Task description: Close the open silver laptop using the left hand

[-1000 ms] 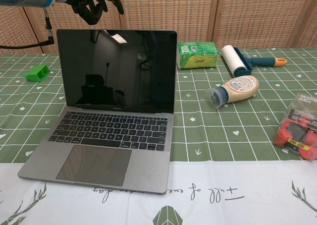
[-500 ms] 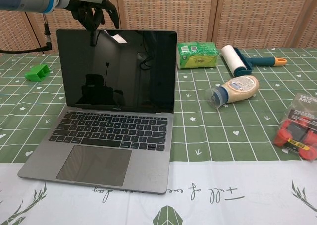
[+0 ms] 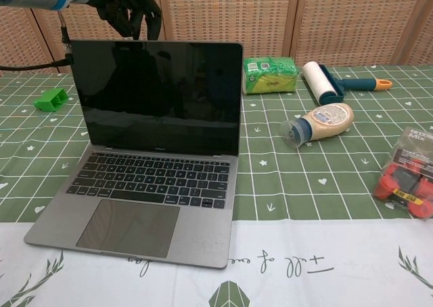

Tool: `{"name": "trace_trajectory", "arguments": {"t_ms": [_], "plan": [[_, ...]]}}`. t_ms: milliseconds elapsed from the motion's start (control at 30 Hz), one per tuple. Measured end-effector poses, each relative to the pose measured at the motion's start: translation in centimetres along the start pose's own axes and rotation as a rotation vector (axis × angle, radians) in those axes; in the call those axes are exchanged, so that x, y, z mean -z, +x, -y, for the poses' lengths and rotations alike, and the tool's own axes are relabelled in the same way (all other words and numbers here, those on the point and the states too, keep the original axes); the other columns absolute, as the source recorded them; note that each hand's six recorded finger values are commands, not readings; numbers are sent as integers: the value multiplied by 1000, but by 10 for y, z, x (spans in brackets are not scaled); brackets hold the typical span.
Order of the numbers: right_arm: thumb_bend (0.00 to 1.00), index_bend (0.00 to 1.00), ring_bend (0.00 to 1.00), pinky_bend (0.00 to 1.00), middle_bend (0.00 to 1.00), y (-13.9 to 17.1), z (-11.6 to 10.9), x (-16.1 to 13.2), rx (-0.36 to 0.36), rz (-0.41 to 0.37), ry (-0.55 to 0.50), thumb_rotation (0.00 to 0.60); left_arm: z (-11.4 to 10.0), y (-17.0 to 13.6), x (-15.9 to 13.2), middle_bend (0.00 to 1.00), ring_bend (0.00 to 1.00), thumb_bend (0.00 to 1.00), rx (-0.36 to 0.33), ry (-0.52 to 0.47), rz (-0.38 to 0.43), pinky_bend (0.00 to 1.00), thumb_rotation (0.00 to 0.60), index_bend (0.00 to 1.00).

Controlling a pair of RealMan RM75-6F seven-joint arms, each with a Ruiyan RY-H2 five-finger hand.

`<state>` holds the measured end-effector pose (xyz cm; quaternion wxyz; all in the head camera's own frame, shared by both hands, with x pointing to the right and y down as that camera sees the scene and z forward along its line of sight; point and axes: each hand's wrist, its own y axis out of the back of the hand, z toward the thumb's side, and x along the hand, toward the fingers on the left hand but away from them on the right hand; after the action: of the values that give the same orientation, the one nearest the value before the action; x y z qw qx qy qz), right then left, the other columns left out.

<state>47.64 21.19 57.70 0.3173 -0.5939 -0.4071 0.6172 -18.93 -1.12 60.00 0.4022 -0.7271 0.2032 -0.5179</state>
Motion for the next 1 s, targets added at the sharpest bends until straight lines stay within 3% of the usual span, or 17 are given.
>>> {"name": "trace_trajectory", "arguments": {"t_ms": [567, 1000], "plan": [[47, 92, 0, 0, 0, 7, -8, -7, 25, -25, -4, 600, 10, -30, -12, 374, 397, 1000, 59, -30, 64, 378, 600, 505], [47, 95, 0, 0, 0, 13, -10, -14, 29, -50, -5, 600, 18, -70, -32, 379, 401, 1000, 106, -36, 154, 383, 600, 489]]}}
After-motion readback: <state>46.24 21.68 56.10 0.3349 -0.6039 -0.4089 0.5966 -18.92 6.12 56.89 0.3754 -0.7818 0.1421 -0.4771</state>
